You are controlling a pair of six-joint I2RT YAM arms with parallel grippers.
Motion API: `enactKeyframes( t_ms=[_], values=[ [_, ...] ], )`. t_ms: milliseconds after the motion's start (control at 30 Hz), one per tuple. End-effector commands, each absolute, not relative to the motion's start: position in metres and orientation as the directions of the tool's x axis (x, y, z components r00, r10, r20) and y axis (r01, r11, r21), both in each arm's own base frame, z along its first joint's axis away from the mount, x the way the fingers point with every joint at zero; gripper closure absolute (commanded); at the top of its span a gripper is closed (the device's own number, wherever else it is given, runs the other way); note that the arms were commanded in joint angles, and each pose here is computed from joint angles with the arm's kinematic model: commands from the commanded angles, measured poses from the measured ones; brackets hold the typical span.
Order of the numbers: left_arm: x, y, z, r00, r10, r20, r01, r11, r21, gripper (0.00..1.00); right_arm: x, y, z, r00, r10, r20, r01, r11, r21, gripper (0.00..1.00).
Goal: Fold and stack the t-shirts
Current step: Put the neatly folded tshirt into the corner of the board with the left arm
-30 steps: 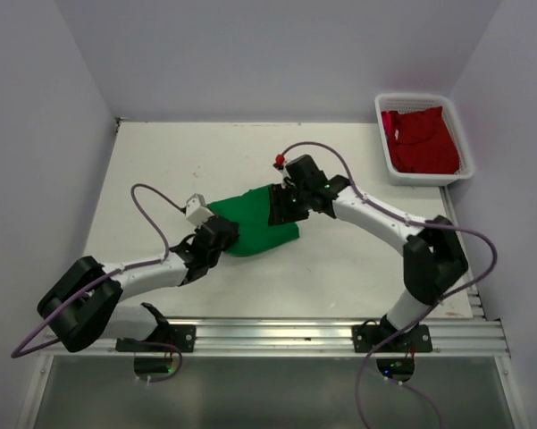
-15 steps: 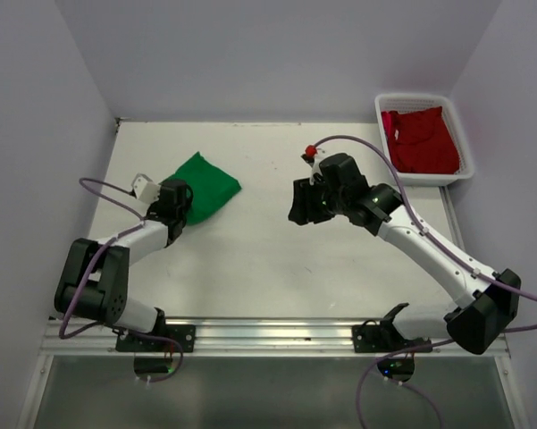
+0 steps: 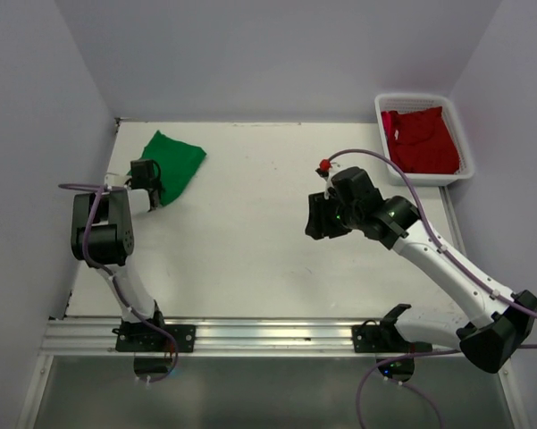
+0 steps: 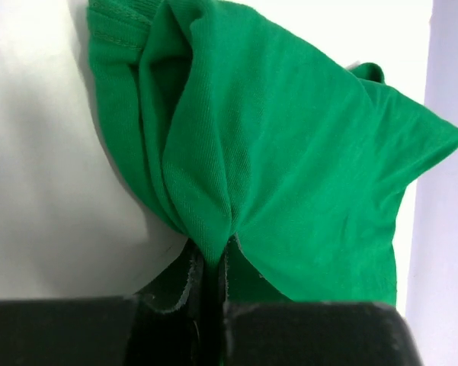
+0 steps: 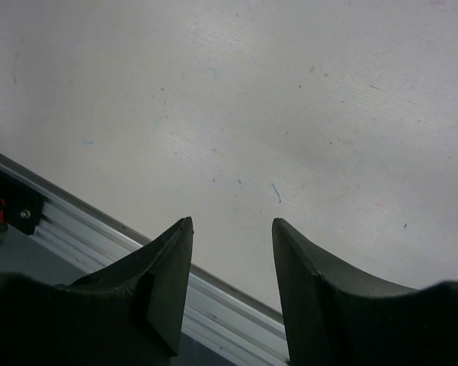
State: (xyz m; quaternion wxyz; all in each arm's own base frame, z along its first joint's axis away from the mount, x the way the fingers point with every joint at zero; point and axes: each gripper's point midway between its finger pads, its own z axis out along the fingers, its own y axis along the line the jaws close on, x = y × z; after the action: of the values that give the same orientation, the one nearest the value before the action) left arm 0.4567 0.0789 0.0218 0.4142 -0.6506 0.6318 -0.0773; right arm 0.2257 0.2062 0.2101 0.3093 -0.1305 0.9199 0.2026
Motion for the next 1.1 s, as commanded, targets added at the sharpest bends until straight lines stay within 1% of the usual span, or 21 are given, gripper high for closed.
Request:
enactKeyframes(
  t_ms=[0, 33, 67, 133, 167, 233, 267, 367, 500, 667, 700, 767, 800, 833, 900, 933, 1000, 1067],
  values=[
    [0.486, 0.09, 0.021, 0.221, -0.901, -0.373, -0.743, 0.092, -0.663, 1.0, 0.218, 0.192, 0.203, -0.794, -0.12, -0.596, -0.333, 0.906, 0.261, 0.5],
    [0.489, 0.095, 0.013, 0.216, -0.902, -0.375, -0.76, 0.086, -0.644, 1.0, 0.218, 0.191, 0.202, -0.796, -0.12, -0.594, -0.33, 0.908, 0.258, 0.51],
    [0.503, 0.098, 0.023, 0.23, -0.9, -0.37, -0.74, 0.085, -0.667, 1.0, 0.216, 0.19, 0.2, -0.801, -0.121, -0.586, -0.324, 0.911, 0.256, 0.51],
    [0.513, 0.105, 0.021, 0.245, -0.902, -0.356, -0.729, 0.071, -0.68, 1.0, 0.215, 0.189, 0.196, -0.813, -0.119, -0.569, -0.313, 0.915, 0.255, 0.51],
    [0.524, 0.109, 0.029, 0.256, -0.901, -0.349, -0.711, 0.069, -0.7, 1.0, 0.213, 0.188, 0.195, -0.819, -0.12, -0.561, -0.308, 0.917, 0.253, 0.52],
    [0.531, 0.118, 0.021, 0.254, -0.905, -0.34, -0.72, 0.058, -0.692, 1.0, 0.215, 0.185, 0.192, -0.824, -0.115, -0.555, -0.289, 0.927, 0.237, 0.52],
    [0.543, 0.125, 0.031, 0.27, -0.903, -0.335, -0.703, 0.053, -0.709, 1.0, 0.214, 0.183, 0.191, -0.828, -0.114, -0.549, -0.28, 0.932, 0.23, 0.52],
    [0.555, 0.145, 0.035, 0.302, -0.896, -0.325, -0.684, 0.034, -0.729, 1.0, 0.215, 0.181, 0.189, -0.837, -0.107, -0.536, -0.26, 0.94, 0.22, 0.52],
    [0.562, 0.169, 0.028, 0.346, -0.893, -0.289, -0.663, -0.014, -0.749, 1.0, 0.214, 0.182, 0.19, -0.849, -0.088, -0.522, -0.237, 0.944, 0.228, 0.52],
    [0.572, 0.206, 0.033, 0.425, -0.874, -0.235, -0.607, -0.082, -0.791, 1.0, 0.214, 0.183, 0.188, -0.866, -0.092, -0.492, -0.227, 0.948, 0.222, 0.53],
    [0.572, 0.211, 0.025, 0.426, -0.877, -0.221, -0.608, -0.097, -0.788, 1.0, 0.215, 0.185, 0.19, -0.865, -0.091, -0.494, -0.229, 0.947, 0.226, 0.53],
    [0.585, 0.219, 0.035, 0.426, -0.881, -0.207, -0.581, -0.091, -0.809, 1.0, 0.216, 0.187, 0.189, -0.87, -0.088, -0.486, -0.223, 0.948, 0.228, 0.53],
    [0.588, 0.222, 0.027, 0.424, -0.882, -0.206, -0.589, -0.096, -0.802, 1.0, 0.217, 0.188, 0.19, -0.87, -0.082, -0.485, -0.22, 0.947, 0.235, 0.53],
    [0.596, 0.227, 0.037, 0.432, -0.879, -0.2, -0.562, -0.089, -0.823, 1.0, 0.217, 0.189, 0.19, -0.871, -0.084, -0.484, -0.222, 0.946, 0.236, 0.53],
    [0.604, 0.23, 0.032, 0.429, -0.885, -0.179, -0.545, -0.096, -0.833, 1.0, 0.218, 0.19, 0.187, -0.877, -0.083, -0.473, -0.216, 0.948, 0.234, 0.53],
    [0.613, 0.233, 0.043, 0.432, -0.886, -0.17, -0.518, -0.089, -0.851, 1.0, 0.218, 0.19, 0.188, -0.878, -0.08, -0.472, -0.213, 0.948, 0.235, 0.54],
    [0.622, 0.233, 0.043, 0.427, -0.894, -0.137, -0.485, -0.098, -0.869, 1.0, 0.218, 0.191, 0.186, -0.882, -0.081, -0.465, -0.21, 0.95, 0.232, 0.54],
    [0.626, 0.234, 0.049, 0.422, -0.896, -0.138, -0.469, -0.086, -0.879, 1.0, 0.218, 0.192, 0.187, -0.882, -0.083, -0.464, -0.211, 0.95, 0.232, 0.54]
  ],
)
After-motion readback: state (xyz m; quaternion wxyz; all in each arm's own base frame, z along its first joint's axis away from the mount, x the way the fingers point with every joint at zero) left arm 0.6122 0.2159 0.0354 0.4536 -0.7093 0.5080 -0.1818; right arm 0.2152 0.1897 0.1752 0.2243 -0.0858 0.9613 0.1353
